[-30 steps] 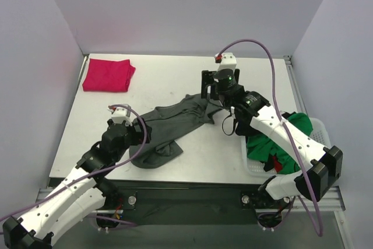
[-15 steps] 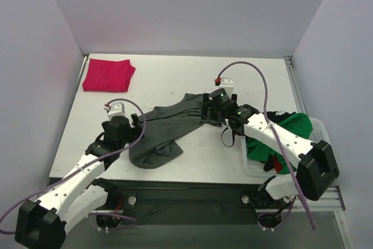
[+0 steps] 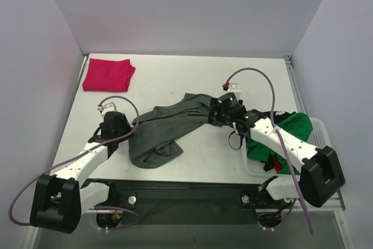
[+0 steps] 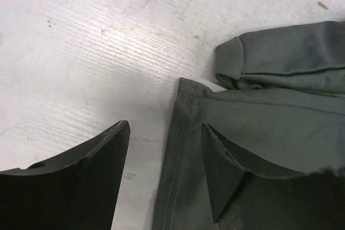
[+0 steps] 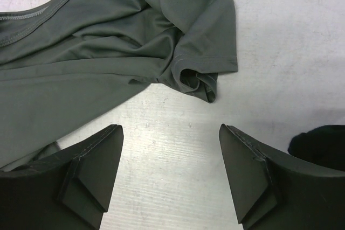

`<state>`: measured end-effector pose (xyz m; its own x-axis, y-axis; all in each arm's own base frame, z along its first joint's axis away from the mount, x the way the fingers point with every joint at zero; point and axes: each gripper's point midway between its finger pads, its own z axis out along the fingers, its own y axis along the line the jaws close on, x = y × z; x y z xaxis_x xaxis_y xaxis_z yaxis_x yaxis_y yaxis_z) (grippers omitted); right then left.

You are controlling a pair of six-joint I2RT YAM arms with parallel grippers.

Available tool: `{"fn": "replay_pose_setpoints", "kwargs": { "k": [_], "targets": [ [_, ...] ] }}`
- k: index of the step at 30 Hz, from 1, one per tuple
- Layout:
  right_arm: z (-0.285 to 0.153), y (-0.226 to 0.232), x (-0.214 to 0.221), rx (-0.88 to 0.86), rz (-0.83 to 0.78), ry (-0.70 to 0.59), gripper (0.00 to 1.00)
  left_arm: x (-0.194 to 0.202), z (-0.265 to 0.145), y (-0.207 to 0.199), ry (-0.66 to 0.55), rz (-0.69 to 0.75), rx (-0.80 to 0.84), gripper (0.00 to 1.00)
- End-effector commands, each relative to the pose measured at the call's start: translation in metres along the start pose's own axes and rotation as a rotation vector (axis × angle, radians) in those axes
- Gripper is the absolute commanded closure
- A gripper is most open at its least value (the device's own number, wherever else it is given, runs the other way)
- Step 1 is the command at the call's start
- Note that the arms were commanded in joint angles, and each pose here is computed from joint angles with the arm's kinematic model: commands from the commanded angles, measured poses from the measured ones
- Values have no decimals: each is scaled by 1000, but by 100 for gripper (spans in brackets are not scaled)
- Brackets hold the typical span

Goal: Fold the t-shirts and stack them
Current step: Flatten out the tshirt

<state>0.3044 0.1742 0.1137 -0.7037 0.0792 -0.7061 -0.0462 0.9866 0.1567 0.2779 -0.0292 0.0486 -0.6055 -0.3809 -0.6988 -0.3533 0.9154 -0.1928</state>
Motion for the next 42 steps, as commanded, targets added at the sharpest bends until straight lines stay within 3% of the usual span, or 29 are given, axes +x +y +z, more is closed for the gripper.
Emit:
{"fn": "replay_pose_setpoints", "kwargs": {
  "k": [1, 5, 19, 29, 42],
  "targets": [
    [-12, -8, -10, -18, 24, -46, 27, -25, 7, -15, -53, -19, 43, 35],
    [-17, -12, -11, -29, 42, -60, 27, -29, 15, -21, -54, -22, 62, 40],
    [-21, -16, -12, -37, 52, -65, 27, -35, 35, -32, -37, -29, 93, 43],
    [-24, -18, -9, -35, 51, -59, 27, -26, 47, -28, 46, -40, 87, 60],
    [-8, -23, 6, 10, 34, 21, 27, -6, 48, -35, 106, -34, 155, 67]
  ]
}}
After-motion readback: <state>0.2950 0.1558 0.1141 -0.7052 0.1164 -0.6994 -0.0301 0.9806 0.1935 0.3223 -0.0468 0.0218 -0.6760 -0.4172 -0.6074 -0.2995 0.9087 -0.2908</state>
